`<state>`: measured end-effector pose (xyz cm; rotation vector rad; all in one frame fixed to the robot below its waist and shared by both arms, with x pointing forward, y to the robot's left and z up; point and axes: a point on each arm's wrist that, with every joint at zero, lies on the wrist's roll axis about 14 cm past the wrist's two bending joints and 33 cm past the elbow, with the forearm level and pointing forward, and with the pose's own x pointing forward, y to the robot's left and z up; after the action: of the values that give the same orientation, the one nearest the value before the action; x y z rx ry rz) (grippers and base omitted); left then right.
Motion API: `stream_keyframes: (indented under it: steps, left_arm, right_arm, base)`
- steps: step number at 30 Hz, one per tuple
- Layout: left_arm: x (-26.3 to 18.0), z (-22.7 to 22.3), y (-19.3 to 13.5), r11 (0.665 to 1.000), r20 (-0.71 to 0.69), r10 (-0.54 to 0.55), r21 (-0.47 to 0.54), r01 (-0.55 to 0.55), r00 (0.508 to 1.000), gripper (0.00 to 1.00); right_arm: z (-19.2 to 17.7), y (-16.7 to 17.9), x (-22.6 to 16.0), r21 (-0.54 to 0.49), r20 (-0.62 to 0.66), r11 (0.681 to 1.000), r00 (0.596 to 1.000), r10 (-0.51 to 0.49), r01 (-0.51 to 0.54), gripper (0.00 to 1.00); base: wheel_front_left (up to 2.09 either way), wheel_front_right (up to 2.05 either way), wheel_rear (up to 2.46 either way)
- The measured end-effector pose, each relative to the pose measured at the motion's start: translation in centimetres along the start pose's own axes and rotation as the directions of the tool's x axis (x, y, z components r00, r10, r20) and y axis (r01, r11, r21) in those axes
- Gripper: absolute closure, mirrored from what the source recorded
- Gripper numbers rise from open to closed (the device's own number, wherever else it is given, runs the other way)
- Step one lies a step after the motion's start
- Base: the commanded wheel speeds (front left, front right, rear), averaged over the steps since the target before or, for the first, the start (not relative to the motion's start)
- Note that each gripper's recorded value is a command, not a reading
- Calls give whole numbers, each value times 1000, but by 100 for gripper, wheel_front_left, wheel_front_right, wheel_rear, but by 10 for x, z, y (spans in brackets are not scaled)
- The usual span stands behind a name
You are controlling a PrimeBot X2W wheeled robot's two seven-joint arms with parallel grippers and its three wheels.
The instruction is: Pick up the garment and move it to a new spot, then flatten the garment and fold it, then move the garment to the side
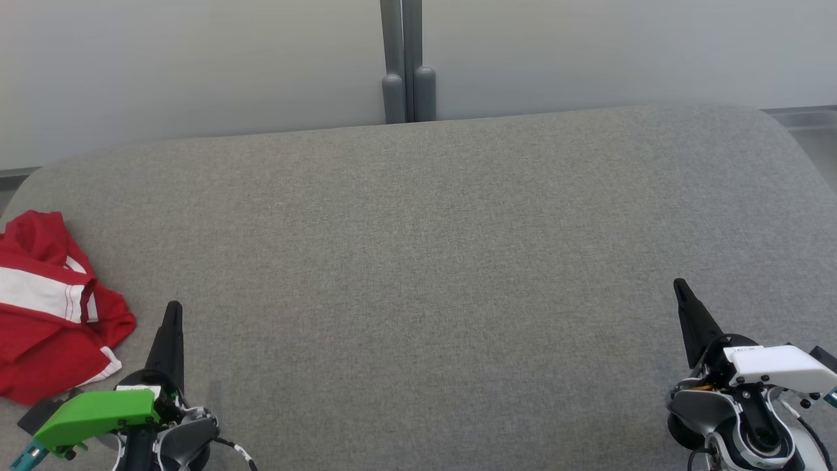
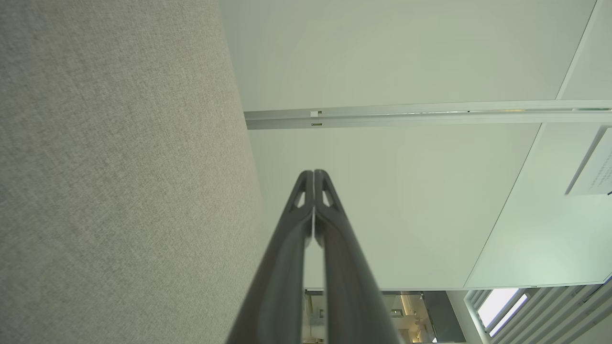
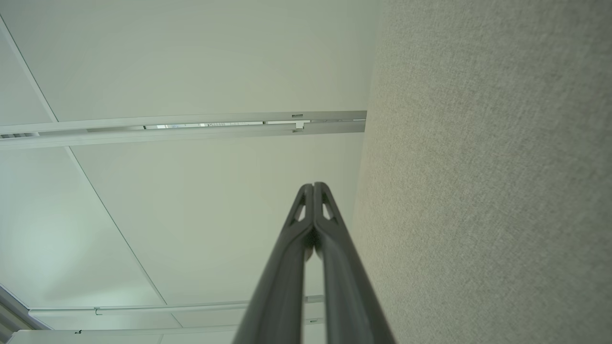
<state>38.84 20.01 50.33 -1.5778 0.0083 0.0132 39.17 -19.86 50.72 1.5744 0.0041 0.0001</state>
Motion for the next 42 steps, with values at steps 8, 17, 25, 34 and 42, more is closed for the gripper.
stream_keyframes:
  steps: [8,17,25,34,42]
  left_arm:
    - [0,0,0,1000,0,0,0,0,1000,100]
    - [0,0,0,1000,0,0,0,0,1000,100]
    - [0,0,0,1000,0,0,0,0,1000,100]
    - [0,0,0,1000,0,0,0,0,1000,100]
    - [0,0,0,1000,0,0,0,0,1000,100]
  right_arm:
    - [0,0,0,0,0,1000,1000,0,0,100]
    - [0,0,0,0,0,1000,1000,0,0,100]
    - [0,0,0,0,0,1000,1000,0,0,100]
    - [0,0,0,0,0,1000,1000,0,0,100]
    - [0,0,0,0,0,1000,1000,0,0,100]
  base:
    - [0,0,0]
    - [0,0,0]
    - [0,0,0]
    - [0,0,0]
    - [0,0,0]
